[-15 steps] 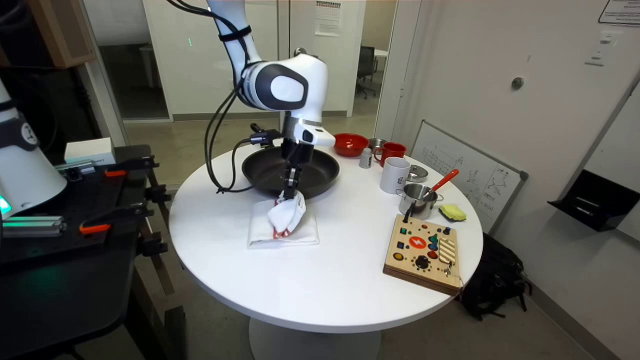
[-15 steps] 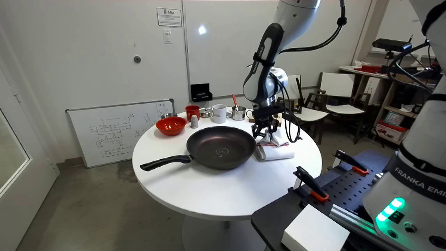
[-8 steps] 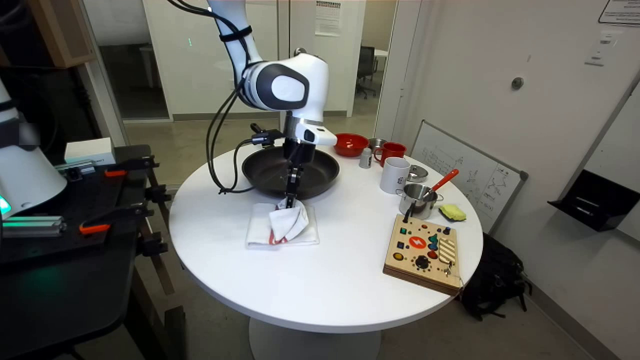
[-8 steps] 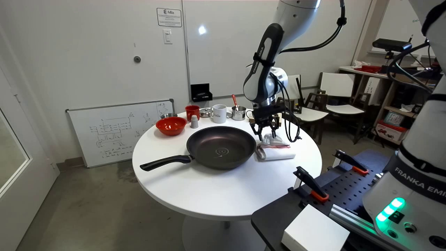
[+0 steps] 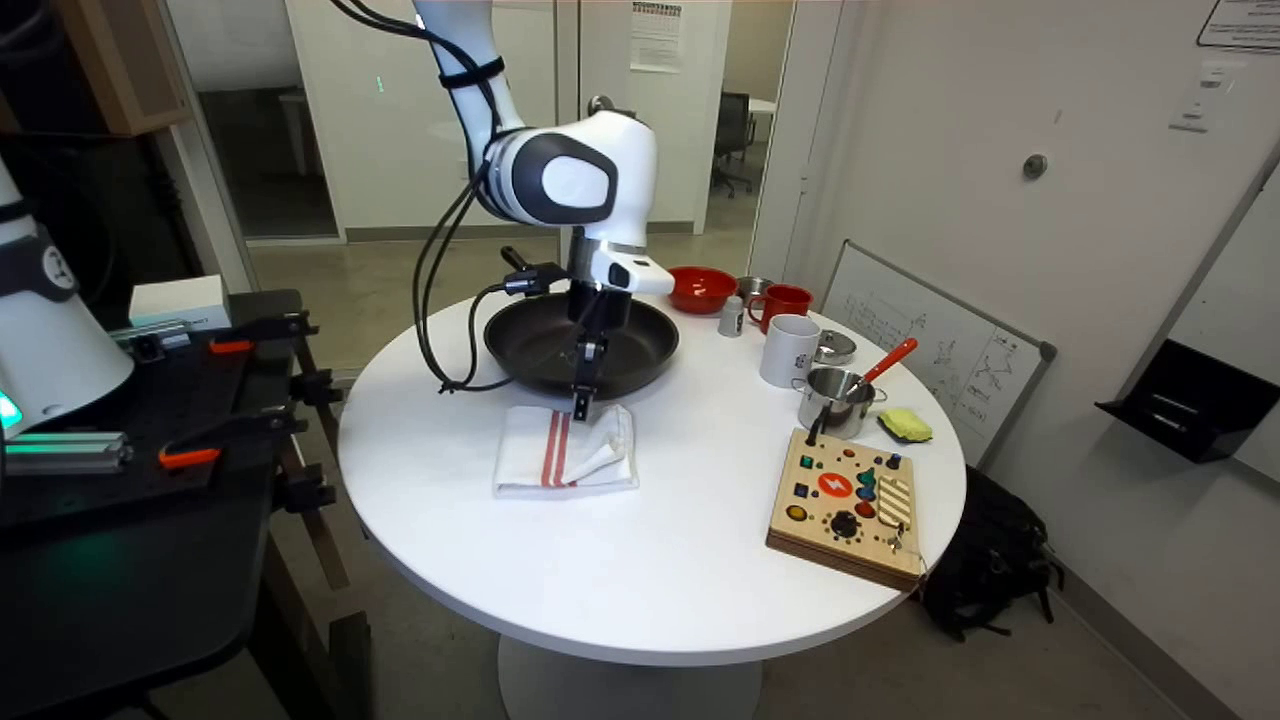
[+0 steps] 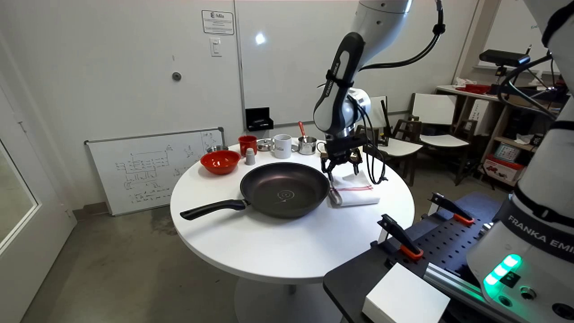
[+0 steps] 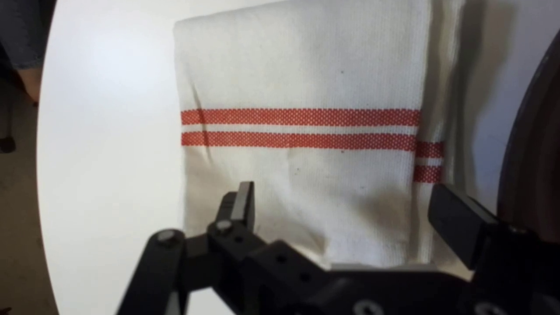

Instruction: Pick up the kitchen towel and wipe the pan

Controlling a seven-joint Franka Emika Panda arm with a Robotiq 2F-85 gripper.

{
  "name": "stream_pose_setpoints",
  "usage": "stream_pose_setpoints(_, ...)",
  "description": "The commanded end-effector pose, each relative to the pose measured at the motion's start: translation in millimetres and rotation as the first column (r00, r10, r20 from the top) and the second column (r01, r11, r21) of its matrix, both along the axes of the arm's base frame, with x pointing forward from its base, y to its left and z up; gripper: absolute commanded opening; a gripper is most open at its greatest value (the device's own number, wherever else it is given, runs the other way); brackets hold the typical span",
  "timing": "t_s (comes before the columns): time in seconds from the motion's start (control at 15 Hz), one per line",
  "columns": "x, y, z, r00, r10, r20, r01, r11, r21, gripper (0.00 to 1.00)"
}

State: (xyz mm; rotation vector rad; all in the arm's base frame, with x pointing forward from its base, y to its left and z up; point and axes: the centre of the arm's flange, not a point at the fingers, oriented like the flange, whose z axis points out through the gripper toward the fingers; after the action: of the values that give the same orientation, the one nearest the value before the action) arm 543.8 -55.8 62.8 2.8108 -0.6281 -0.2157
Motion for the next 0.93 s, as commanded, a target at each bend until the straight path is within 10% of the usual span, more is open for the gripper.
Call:
stream_pose_setpoints(0.0,5,0,-3,1.0,-0.013,0.029,0.013,1.0,-0.009,1.0)
stream_pose_setpoints(0.4,6,3,-2,0.98,-0.179,0.092,0.184,0.982,-0.051,1.0)
stream_pose_setpoints(0.47,-5,2,56,0.968,-0.232,0.092,0.236,0.971,-0.041,1.0)
stream_pose_setpoints(0.87,-32,4,136,0.861,-0.472,0.191,0.493,0.866,-0.08,1.0)
